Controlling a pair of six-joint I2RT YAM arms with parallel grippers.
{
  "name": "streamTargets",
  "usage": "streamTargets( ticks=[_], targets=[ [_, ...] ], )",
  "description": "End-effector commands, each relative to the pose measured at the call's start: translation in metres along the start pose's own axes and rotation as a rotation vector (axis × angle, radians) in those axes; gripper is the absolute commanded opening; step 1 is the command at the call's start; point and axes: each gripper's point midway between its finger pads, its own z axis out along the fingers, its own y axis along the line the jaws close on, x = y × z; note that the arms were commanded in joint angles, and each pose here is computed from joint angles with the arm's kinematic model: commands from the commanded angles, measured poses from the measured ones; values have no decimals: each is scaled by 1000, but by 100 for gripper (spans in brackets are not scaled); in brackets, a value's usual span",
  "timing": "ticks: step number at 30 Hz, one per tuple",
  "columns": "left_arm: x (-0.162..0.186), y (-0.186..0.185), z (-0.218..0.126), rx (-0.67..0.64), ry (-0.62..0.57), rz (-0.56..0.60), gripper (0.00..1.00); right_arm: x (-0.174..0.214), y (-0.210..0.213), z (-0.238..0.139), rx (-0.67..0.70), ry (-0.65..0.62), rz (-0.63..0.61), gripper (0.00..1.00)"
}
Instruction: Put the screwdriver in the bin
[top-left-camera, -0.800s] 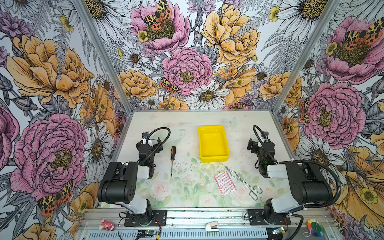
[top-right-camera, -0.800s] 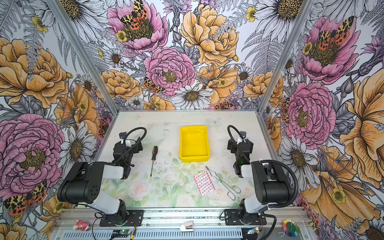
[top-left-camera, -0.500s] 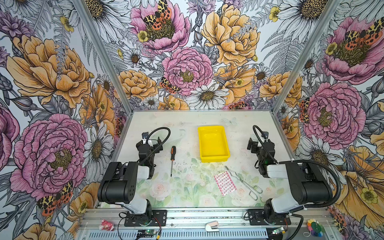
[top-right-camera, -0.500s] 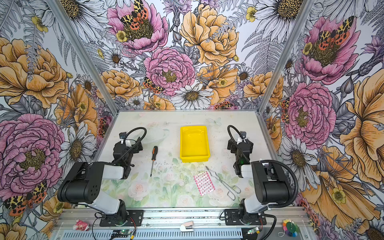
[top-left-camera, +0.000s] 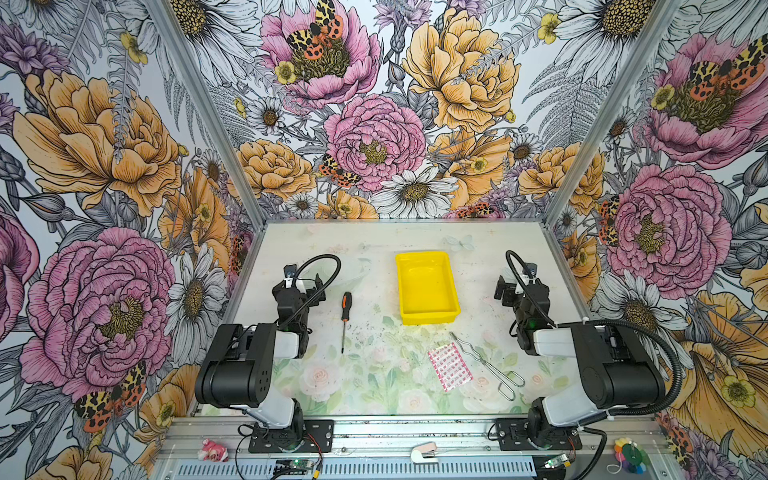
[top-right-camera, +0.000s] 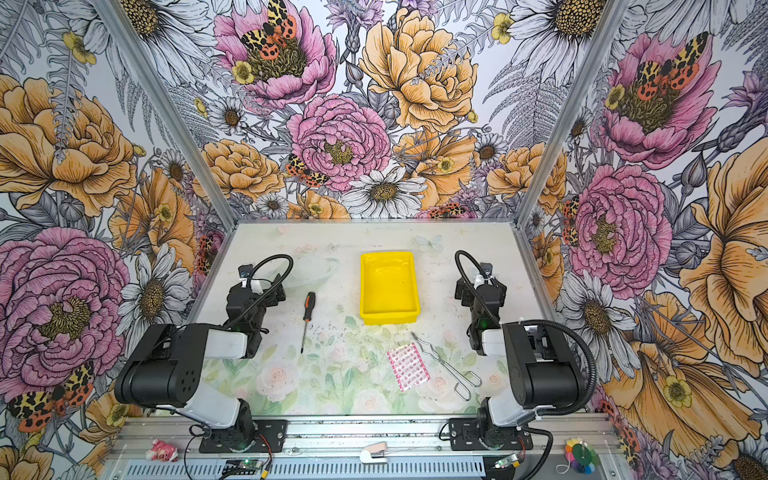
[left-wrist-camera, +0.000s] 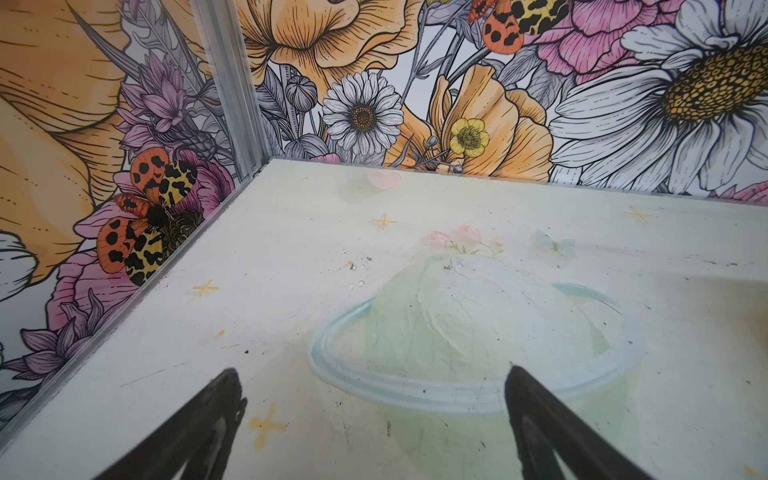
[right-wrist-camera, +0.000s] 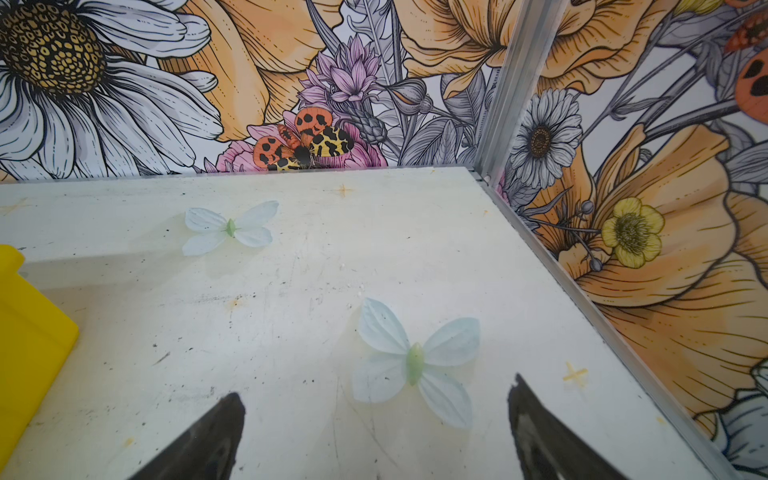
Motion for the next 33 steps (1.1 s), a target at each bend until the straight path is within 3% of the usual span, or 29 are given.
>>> streamTargets(
  ticks=[1, 33],
  targets=[
    [-10, -2, 2, 19, -26, -2, 99, -9, 0, 0, -4, -34, 5, 99],
    [-22, 3, -8, -30, -54, -11, 99, -19, -7, -2, 31, -21, 15, 99]
  ],
)
